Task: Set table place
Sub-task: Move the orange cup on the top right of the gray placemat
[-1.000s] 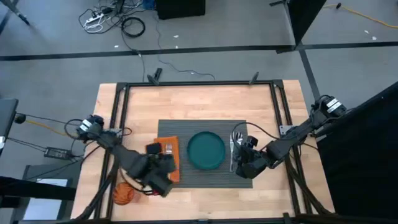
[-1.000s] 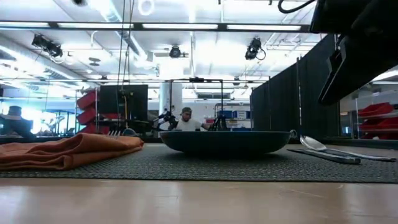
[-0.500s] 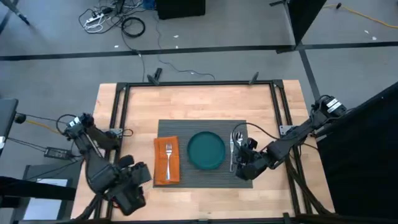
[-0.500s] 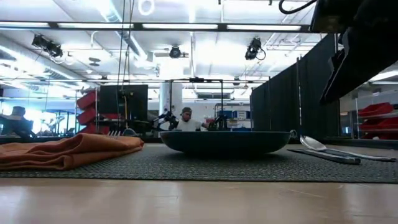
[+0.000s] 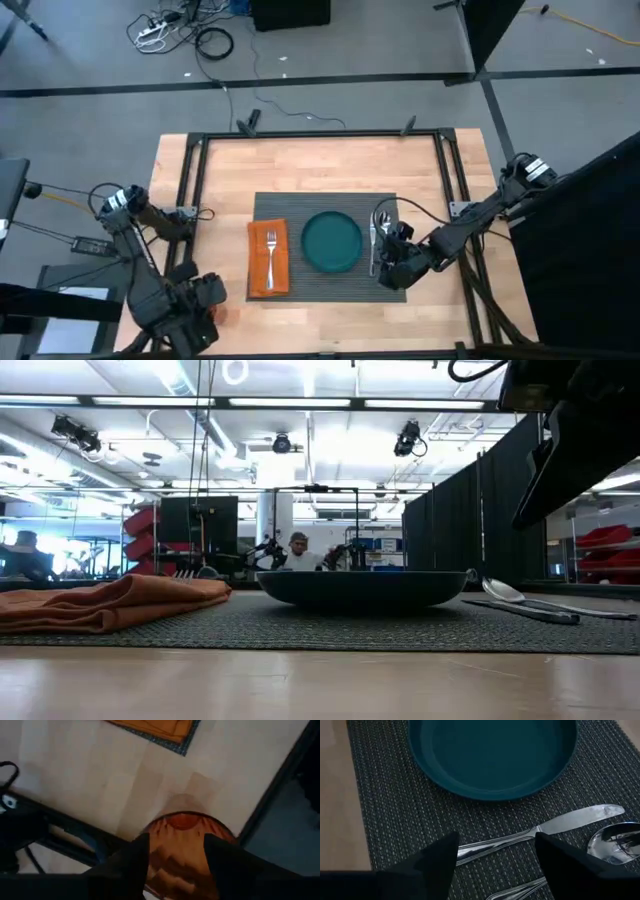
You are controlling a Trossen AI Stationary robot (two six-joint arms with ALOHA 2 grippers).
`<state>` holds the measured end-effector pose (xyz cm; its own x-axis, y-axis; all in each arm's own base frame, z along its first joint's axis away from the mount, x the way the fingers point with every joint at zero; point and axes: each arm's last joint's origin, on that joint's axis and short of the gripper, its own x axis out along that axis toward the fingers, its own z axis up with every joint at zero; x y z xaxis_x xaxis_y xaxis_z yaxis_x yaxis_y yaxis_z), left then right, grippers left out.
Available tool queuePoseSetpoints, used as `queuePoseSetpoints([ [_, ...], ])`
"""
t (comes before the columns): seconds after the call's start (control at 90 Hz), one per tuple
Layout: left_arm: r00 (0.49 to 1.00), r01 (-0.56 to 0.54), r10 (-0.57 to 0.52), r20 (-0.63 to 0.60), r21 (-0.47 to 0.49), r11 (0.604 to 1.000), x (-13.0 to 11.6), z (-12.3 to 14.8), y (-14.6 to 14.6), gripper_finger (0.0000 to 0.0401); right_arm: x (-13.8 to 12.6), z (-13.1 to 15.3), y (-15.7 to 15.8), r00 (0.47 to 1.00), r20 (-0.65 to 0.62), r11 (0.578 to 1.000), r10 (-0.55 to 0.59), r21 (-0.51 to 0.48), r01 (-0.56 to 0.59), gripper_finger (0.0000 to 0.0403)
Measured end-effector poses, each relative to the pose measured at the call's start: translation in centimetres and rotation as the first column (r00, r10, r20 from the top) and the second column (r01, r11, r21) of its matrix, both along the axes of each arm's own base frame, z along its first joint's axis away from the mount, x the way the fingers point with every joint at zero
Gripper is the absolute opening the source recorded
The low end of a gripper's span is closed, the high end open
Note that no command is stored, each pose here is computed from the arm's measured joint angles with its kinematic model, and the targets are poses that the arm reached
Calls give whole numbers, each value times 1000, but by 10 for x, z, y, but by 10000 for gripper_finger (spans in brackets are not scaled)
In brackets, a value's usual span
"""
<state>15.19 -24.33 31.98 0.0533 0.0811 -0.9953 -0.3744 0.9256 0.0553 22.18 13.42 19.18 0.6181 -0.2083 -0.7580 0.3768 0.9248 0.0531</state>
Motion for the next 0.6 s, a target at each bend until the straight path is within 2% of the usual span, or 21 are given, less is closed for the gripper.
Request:
queuePoseSetpoints([
  [0.311,984,171,-168,-58,64,983,-2,-17,3,173,0,0,0,1000,4,1000,0,2,0,238],
  [0.6,973,224,-218,-75,92,970,0,-33,6,173,1,1,1,1000,10,1000,1,6,-1,241],
])
